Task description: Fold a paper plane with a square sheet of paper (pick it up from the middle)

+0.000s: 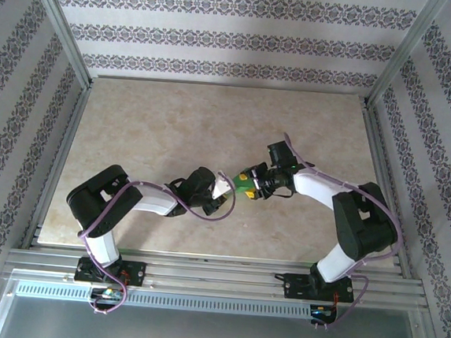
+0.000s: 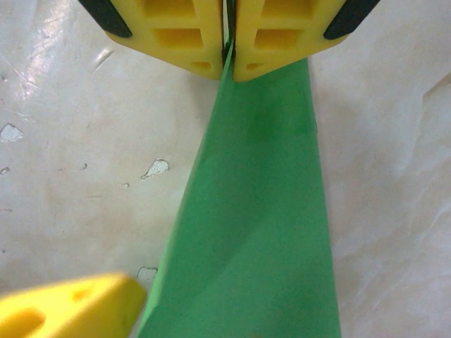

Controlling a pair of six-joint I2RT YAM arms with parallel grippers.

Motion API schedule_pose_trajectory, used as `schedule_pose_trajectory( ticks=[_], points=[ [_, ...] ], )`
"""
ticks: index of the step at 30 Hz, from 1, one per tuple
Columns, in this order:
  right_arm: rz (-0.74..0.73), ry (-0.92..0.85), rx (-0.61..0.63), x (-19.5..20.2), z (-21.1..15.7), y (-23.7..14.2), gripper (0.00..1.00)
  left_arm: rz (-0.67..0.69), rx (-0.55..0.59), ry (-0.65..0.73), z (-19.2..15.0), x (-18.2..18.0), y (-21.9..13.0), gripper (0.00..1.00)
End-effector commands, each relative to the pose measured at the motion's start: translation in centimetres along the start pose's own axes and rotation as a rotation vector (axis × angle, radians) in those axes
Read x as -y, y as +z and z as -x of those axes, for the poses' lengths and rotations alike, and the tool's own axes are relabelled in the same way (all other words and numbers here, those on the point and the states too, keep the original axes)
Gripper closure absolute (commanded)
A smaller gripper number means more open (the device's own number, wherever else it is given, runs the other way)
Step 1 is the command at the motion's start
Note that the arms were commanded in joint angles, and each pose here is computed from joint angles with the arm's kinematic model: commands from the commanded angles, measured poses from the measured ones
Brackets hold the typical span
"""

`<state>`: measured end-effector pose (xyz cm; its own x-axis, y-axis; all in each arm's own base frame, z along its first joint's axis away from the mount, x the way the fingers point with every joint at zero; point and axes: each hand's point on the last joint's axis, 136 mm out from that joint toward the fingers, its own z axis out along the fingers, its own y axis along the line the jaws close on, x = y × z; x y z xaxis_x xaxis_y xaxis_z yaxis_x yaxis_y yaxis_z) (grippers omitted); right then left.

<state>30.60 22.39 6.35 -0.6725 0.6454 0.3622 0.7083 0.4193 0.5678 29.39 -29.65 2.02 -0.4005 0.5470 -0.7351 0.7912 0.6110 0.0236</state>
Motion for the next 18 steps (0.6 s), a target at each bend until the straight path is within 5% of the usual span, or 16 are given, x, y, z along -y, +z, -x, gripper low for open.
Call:
schedule_pose_trajectory(
  ticks=[1,10,18],
  points=[
    [0.05,-0.062,0.077,-1.1,1.0,-2.2,0.49,-0.007,-0.015,-0.1,-1.3,-0.4,0.1,0.88],
    [0.067,-0.163,0.2,-0.1,2.6,-4.1,0.47,-0.071,-0.091,-0.279,-2.3,-0.1,0.8,0.88],
    [0.177,-0.427,0.245,-2.4,2.5,-5.3,0.51,-0.102,-0.182,-0.369,-2.8,0.5,0.7,0.88]
  ],
)
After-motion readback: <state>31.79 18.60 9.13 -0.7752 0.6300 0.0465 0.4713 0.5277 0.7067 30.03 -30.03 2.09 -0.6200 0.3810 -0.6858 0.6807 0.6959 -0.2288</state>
